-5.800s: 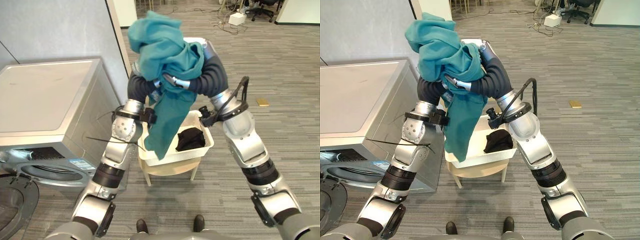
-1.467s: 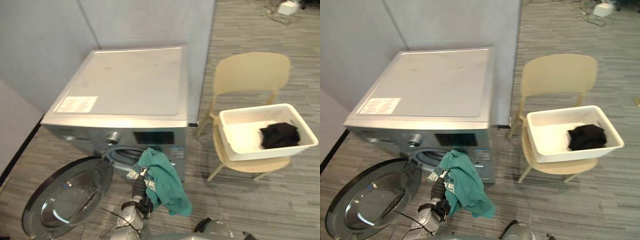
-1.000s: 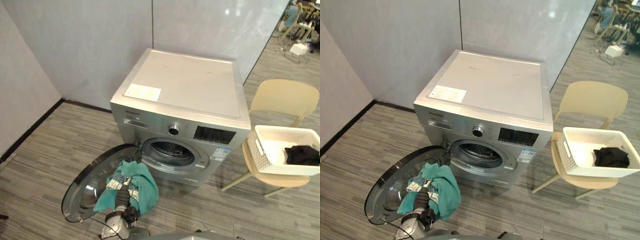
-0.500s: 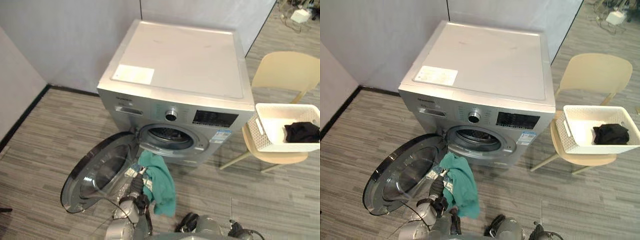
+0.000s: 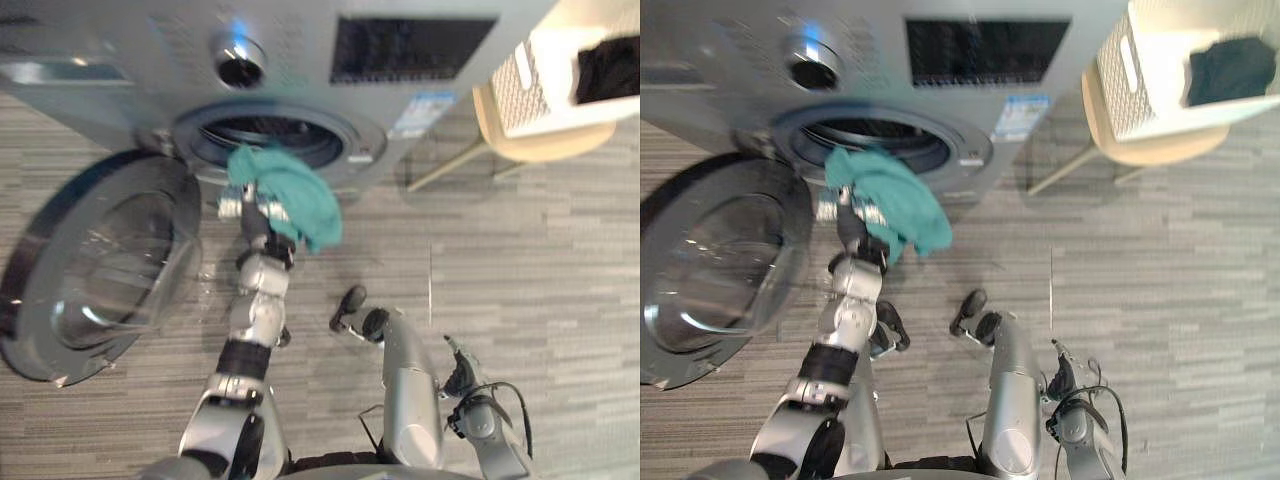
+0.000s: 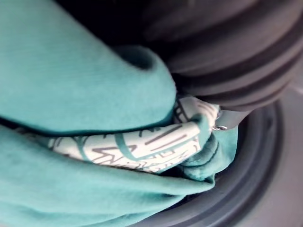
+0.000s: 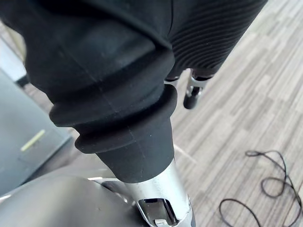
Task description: Pick up the laundry basket with both hands and put the clothes into the washing machine.
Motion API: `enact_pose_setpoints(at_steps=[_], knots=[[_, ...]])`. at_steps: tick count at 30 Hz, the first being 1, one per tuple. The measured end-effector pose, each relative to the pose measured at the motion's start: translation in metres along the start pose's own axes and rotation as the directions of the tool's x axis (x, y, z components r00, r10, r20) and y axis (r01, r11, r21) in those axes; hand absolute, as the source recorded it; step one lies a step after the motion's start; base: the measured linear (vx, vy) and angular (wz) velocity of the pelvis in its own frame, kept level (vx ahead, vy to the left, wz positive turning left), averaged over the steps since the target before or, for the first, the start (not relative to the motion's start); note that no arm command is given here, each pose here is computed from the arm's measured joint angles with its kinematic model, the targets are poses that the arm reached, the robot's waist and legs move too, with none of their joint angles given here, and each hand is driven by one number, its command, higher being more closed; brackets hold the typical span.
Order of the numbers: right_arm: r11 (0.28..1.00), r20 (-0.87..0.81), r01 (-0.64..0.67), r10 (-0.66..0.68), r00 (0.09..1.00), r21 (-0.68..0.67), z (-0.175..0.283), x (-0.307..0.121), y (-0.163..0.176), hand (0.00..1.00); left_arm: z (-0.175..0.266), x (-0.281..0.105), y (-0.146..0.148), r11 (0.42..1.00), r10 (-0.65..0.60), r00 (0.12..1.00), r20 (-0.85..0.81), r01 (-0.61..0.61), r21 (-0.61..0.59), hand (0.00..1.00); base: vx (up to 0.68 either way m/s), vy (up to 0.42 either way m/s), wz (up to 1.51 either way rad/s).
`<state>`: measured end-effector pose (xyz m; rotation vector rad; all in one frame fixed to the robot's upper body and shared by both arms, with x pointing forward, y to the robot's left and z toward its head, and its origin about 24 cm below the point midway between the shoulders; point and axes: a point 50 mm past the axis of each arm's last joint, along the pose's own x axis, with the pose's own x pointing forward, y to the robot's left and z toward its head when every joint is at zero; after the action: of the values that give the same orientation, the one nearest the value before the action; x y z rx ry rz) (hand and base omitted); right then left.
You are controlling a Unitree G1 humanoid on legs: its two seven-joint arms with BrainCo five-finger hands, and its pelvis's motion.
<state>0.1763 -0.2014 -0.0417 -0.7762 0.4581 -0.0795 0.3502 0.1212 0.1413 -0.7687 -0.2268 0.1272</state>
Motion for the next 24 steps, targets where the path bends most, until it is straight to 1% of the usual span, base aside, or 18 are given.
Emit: enact_pose_setpoints(at_steps=[1, 2, 6, 8, 9, 11, 13, 17, 18, 19, 20, 22, 23, 24], knots=[[1.0, 0.027, 0.029, -0.029, 0.999, 0.01, 0.005, -0.007, -0.006, 0.0, 0.008, 0.005, -0.013, 1.0, -0.011, 0.999, 0.032, 0.011, -0.019, 1.0, -0.04, -0.071, -0.15], [0.999, 0.043, 0.046, -0.047, 0.998, 0.019, 0.008, -0.01, -0.01, 0.0, 0.012, 0.008, -0.018, 0.999, -0.016, 0.999, 0.05, 0.018, -0.028, 1.0, -0.03, -0.066, -0.02], [0.995, 0.115, 0.096, -0.1, 0.988, 0.039, 0.021, -0.028, -0.025, 0.0, 0.057, 0.028, -0.03, 0.993, 0.041, 0.981, 0.189, -0.019, -0.117, 1.0, -0.05, -0.102, -0.25], [0.992, 0.14, 0.112, -0.119, 0.983, 0.052, 0.025, -0.037, -0.031, 0.0, 0.093, 0.038, -0.034, 0.988, 0.077, 0.954, 0.291, -0.033, -0.153, 1.0, -0.05, -0.102, -0.34], [0.992, 0.146, 0.114, -0.121, 0.982, 0.056, 0.027, -0.038, -0.032, 0.0, 0.103, 0.04, -0.035, 0.985, 0.088, 0.944, 0.317, -0.036, -0.167, 1.0, -0.03, -0.099, -0.31], [0.991, 0.159, 0.116, -0.125, 0.979, 0.067, 0.029, -0.043, -0.034, 0.0, 0.137, 0.044, -0.043, 0.972, 0.104, 0.91, 0.401, -0.007, -0.236, 1.0, -0.04, -0.104, -0.31], [0.99, 0.162, 0.113, -0.125, 0.979, 0.081, 0.031, -0.045, -0.035, 0.0, 0.157, 0.047, -0.052, 0.966, 0.096, 0.891, 0.443, 0.024, -0.258, 1.0, -0.03, -0.094, -0.21], [0.989, 0.168, 0.104, -0.12, 0.978, 0.104, 0.032, -0.045, -0.035, 0.0, 0.199, 0.048, -0.075, 0.972, 0.058, 0.841, 0.538, 0.077, -0.224, 1.0, -0.01, -0.113, -0.25], [0.989, 0.171, 0.094, -0.114, 0.979, 0.118, 0.032, -0.045, -0.035, 0.0, 0.213, 0.048, -0.084, 0.975, 0.056, 0.821, 0.569, 0.078, -0.208, 1.0, 0.0, -0.098, -0.29], [0.988, 0.173, 0.08, -0.102, 0.98, 0.13, 0.033, -0.045, -0.034, 0.0, 0.231, 0.043, -0.103, 0.972, 0.038, 0.792, 0.609, 0.111, -0.205, 1.0, 0.01, -0.096, -0.24], [0.988, 0.175, 0.08, -0.102, 0.979, 0.129, 0.033, -0.045, -0.034, 0.0, 0.237, 0.041, -0.102, 0.977, 0.055, 0.772, 0.633, 0.089, -0.193, 1.0, 0.02, -0.109, -0.11], [0.989, 0.176, 0.074, -0.096, 0.98, 0.125, 0.032, -0.045, -0.035, 0.0, 0.243, 0.04, -0.108, 0.992, 0.035, 0.755, 0.655, 0.051, -0.111, 1.0, 0.01, -0.088, 0.05], [0.989, 0.174, 0.072, -0.094, 0.98, 0.129, 0.032, -0.045, -0.035, 0.0, 0.244, 0.038, -0.115, 0.999, -0.002, 0.743, 0.669, 0.035, -0.036, 1.0, -0.02, -0.08, 0.07], [0.989, 0.171, 0.071, -0.093, 0.981, 0.129, 0.031, -0.045, -0.035, 0.0, 0.244, 0.038, -0.119, 1.0, -0.029, 0.737, 0.675, 0.028, 0.013, 1.0, -0.04, -0.073, 0.04]])
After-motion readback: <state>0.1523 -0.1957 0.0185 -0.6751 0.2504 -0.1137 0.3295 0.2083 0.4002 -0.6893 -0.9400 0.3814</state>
